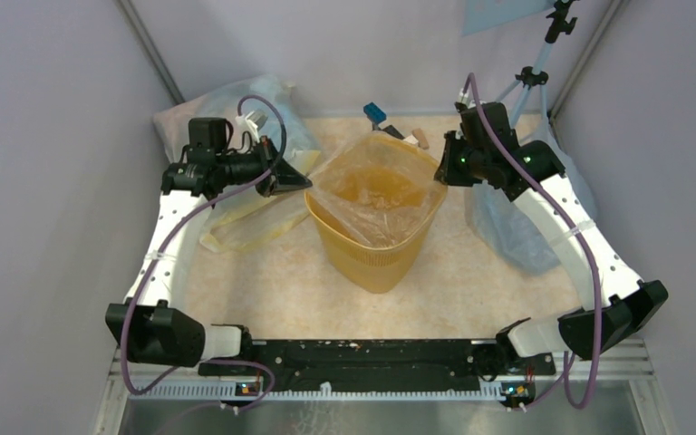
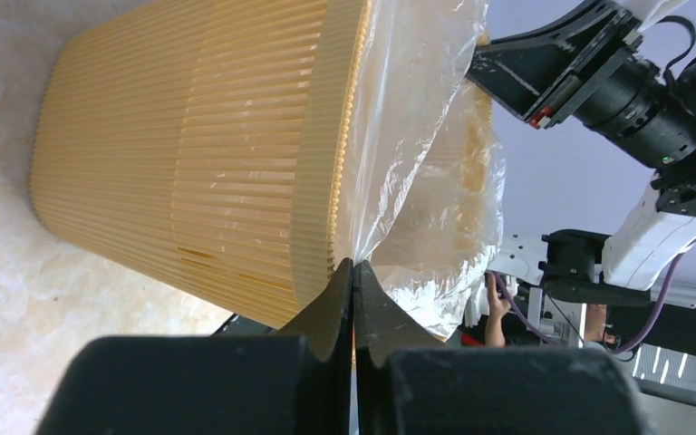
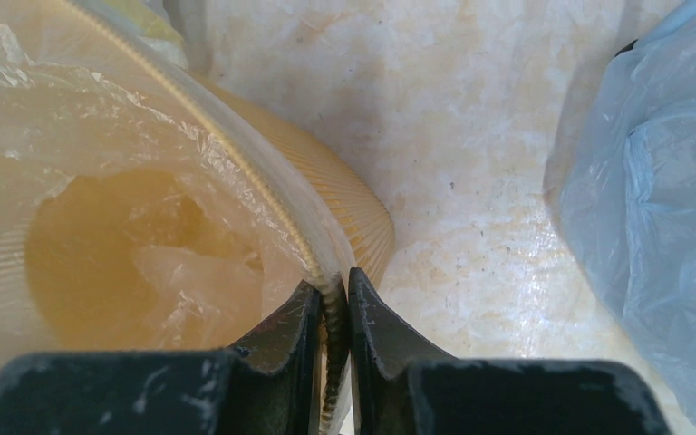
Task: Put the trash bags into the trash bin
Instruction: Place the trash bag in the trash bin.
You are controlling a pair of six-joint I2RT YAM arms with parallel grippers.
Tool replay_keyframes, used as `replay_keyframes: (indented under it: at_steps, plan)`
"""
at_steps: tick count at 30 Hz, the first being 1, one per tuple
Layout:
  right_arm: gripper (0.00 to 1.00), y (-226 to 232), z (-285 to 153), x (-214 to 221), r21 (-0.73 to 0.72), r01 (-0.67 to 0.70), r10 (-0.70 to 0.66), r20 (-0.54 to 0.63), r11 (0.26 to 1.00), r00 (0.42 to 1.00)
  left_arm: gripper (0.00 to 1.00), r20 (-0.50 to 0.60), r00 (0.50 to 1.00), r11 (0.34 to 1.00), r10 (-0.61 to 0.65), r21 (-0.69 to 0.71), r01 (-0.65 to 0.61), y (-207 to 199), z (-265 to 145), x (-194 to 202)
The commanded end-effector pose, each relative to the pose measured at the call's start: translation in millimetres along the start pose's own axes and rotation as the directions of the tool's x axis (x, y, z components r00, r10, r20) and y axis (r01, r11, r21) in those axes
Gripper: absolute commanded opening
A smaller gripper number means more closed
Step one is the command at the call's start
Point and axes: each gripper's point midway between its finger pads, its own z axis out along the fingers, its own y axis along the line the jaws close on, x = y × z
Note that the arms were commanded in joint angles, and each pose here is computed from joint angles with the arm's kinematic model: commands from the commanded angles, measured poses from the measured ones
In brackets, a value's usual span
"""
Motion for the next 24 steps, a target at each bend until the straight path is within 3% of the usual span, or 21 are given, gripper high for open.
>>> replay_keyframes:
  at_steps: [1, 12, 24]
  plan:
    - [0.00, -11.5, -11.4, -22.5, 0.053, -0.047, 0.041, 0.110, 0.997, 0.993, 0.00, 0.011, 1.000, 1.000, 0.015, 0.003, -0.015, 5.6, -5.2, 13.7]
    - [0.06, -2.4, -7.6, -25.6, 0.002, -0.031, 0.030, 0.125, 1.000, 0.992, 0.00, 0.028, 0.999, 0.995, 0.030, 0.092, -0.032, 8.4, -3.7, 33.2]
    - [0.57, 19.4, -10.2, -30.3, -0.123, 0.096, -0.078, 0.138, 0.988, 0.987, 0.00, -0.012, 1.000, 0.993, -0.005, 0.118, 0.006, 25.9, 1.6, 53.9]
